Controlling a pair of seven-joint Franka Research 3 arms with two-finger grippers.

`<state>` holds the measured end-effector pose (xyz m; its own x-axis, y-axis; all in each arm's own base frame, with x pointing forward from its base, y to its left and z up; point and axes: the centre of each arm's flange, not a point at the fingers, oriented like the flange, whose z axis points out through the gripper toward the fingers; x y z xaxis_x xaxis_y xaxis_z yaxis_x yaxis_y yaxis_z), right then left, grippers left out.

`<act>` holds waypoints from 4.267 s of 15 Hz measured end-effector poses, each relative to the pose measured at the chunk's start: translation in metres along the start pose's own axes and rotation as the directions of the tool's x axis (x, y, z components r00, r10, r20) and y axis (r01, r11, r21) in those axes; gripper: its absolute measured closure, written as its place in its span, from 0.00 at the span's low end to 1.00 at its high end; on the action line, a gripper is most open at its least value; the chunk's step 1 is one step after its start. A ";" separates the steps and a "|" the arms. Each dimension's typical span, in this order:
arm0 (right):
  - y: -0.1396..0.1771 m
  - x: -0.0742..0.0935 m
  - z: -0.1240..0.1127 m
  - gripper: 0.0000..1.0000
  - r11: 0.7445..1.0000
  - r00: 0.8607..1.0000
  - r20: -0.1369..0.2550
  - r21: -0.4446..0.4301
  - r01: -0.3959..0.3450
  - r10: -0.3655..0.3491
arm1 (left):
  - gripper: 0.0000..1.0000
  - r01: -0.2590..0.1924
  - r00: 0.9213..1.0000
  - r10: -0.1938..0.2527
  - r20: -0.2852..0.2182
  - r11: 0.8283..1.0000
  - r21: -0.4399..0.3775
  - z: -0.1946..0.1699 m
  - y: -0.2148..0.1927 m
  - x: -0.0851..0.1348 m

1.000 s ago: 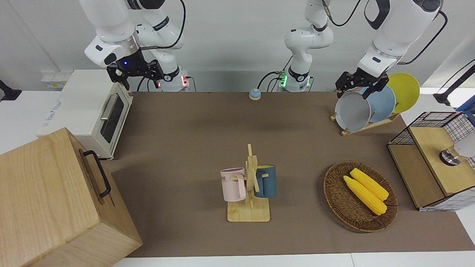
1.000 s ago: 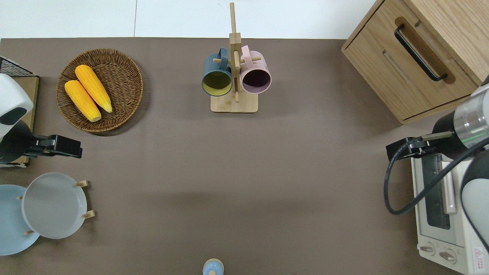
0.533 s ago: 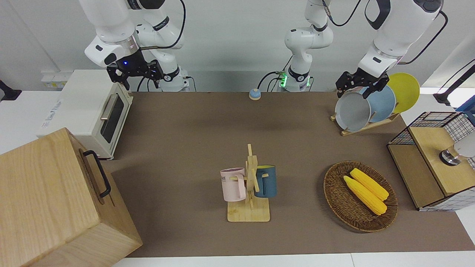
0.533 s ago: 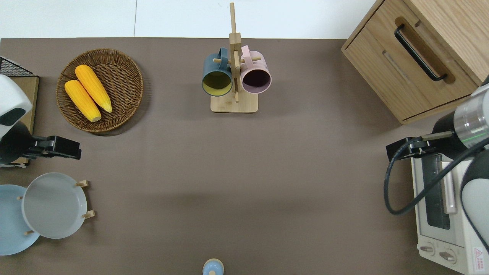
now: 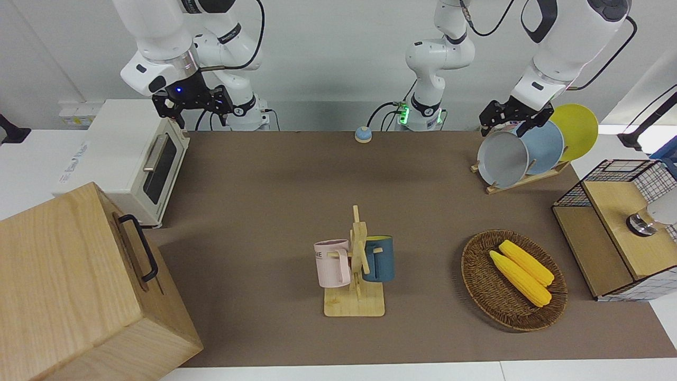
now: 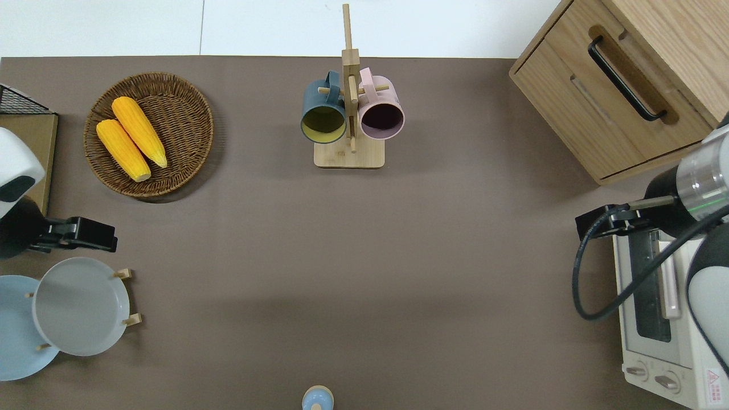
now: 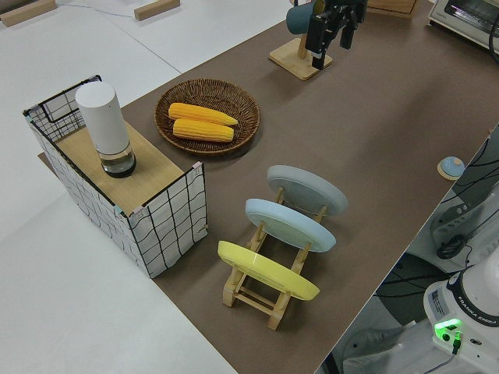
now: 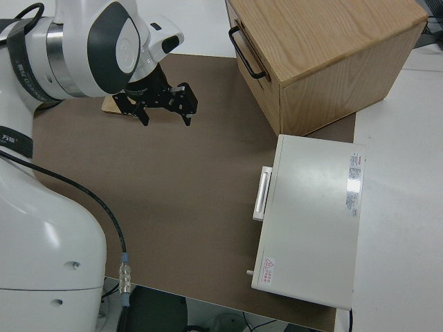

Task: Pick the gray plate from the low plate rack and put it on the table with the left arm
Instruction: 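Lower the left gripper to the gray plate in the low rack, then grasp the rim of the gray plate with the left gripper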

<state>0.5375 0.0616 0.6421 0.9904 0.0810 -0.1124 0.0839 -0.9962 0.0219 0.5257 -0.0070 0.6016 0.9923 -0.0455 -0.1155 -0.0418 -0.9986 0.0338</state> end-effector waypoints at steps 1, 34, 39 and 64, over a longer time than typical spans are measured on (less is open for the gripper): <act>0.000 0.000 0.000 0.01 1.000 1.000 0.000 0.000 0.000 0.000 | 0.00 0.000 1.000 0.000 0.000 1.000 0.002 0.002 0.001 -0.008; 0.000 0.000 0.000 0.01 1.000 1.000 0.000 0.000 0.000 0.000 | 0.00 0.247 0.969 -0.247 -0.022 0.947 0.204 0.135 -0.121 -0.077; 0.000 0.000 0.000 0.01 1.000 1.000 0.000 0.000 0.000 0.000 | 0.01 0.264 0.964 -0.261 -0.041 0.944 0.198 0.154 -0.132 -0.080; 0.000 0.000 0.000 0.01 1.000 1.000 0.000 0.000 0.000 0.000 | 0.88 0.272 0.961 -0.274 -0.031 0.923 0.271 0.076 -0.123 -0.078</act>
<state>0.5375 0.0616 0.6421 0.9904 0.0810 -0.1124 0.0839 -0.9962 0.0219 0.4447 0.1172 0.5306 0.9690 0.2305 -0.0891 0.1994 -0.9422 -0.2691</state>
